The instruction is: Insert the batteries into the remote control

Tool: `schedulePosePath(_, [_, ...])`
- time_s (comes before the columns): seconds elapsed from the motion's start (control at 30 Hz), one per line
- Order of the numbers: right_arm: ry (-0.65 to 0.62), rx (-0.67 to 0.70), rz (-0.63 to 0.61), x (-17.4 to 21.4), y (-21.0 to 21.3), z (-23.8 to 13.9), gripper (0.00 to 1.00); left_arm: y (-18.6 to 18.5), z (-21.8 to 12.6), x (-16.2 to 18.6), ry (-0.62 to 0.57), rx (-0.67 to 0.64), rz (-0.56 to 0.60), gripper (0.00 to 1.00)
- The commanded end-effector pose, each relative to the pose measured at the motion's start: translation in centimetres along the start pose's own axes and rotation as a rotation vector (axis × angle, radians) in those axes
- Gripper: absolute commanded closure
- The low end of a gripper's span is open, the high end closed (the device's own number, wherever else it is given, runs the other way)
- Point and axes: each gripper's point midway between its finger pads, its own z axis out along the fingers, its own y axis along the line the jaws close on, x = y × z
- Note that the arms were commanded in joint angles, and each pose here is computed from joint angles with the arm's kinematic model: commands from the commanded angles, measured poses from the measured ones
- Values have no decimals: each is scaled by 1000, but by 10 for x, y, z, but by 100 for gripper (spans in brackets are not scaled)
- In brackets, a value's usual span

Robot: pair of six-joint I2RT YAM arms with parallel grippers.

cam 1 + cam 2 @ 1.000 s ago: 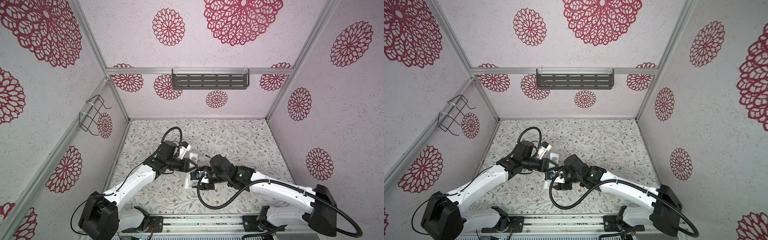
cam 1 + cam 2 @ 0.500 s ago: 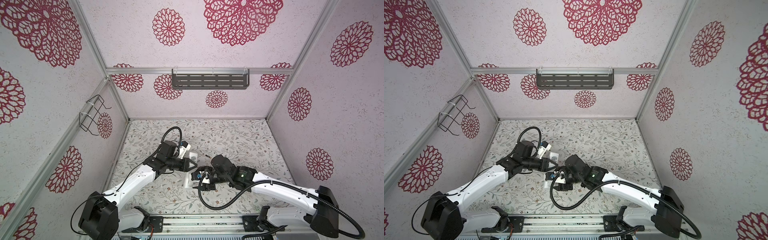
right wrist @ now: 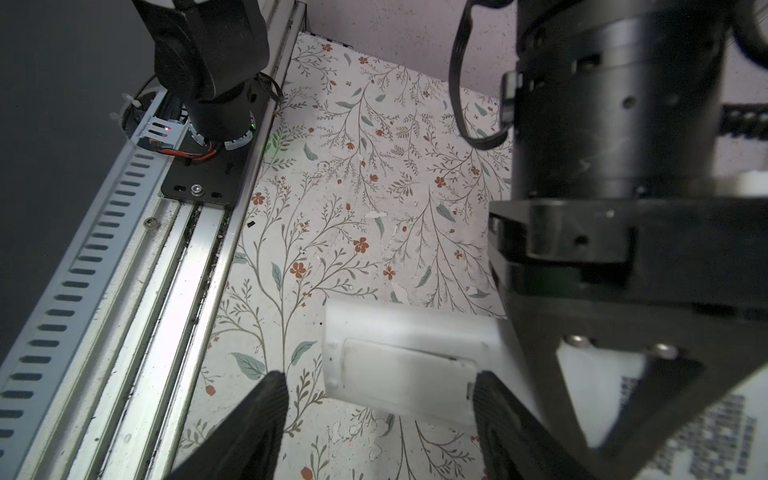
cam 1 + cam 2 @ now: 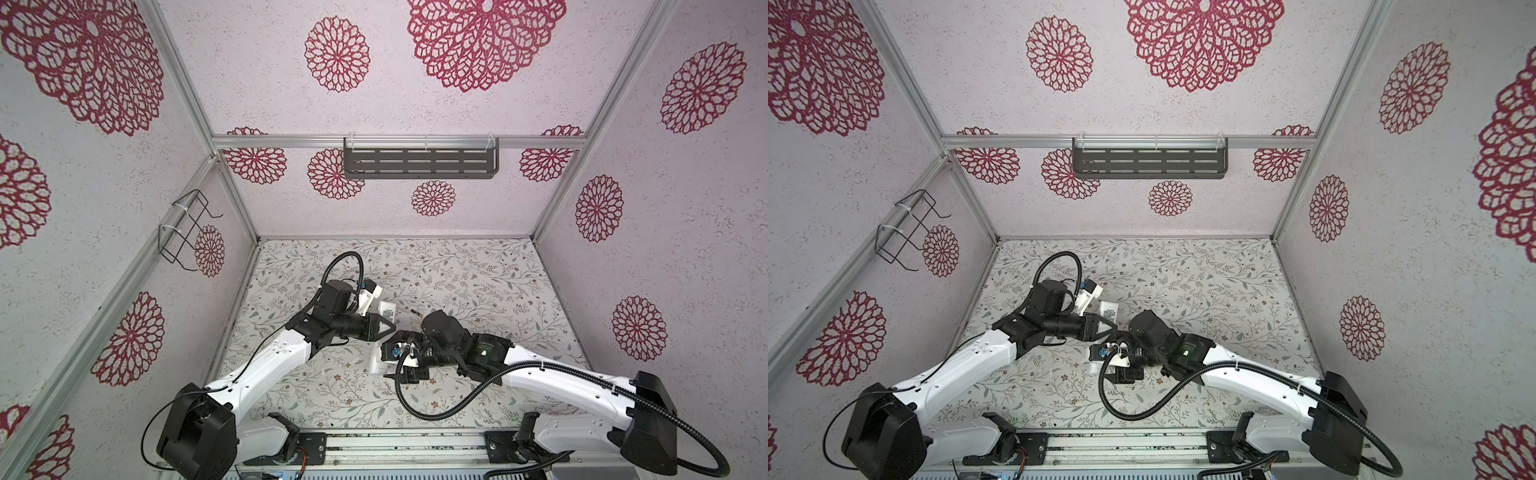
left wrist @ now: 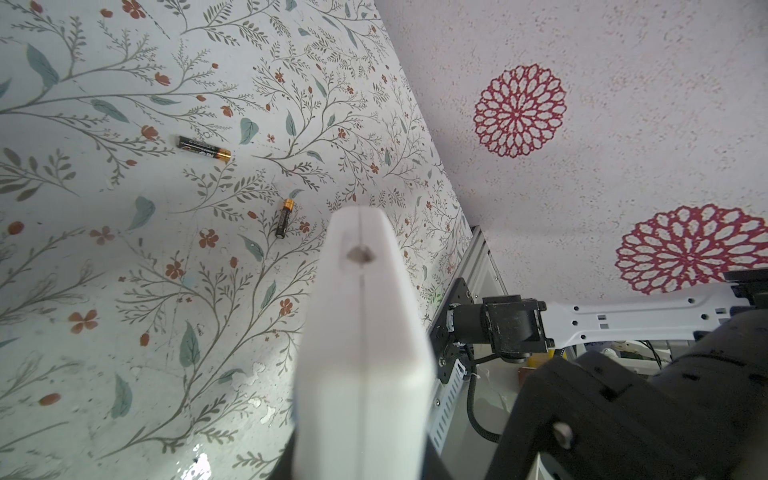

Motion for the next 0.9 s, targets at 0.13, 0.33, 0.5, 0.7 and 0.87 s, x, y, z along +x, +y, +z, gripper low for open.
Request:
schedulePosePath(0.13, [-40,42,-7,-10,-5,-6,25,-16,-6,-13,-51,34,61,96])
schedulePosePath(0.33, [-77,115,37,-18,-15,-19,23,-9,-8,-17,-73,-7,48,97])
schedulePosePath(0.5, [-79,284,255,-15,-47,-41,19,3,-15,-31,-163,-83,-20,97])
schedulePosePath(0.7, [-101,406,728,7,-93,-72,17,32,-31,-49,-308,-262,-142,96])
schedulePosePath(0.87, [-131,354,958,22,-99,-67,12,47,-30,-50,-352,-371,-221,95])
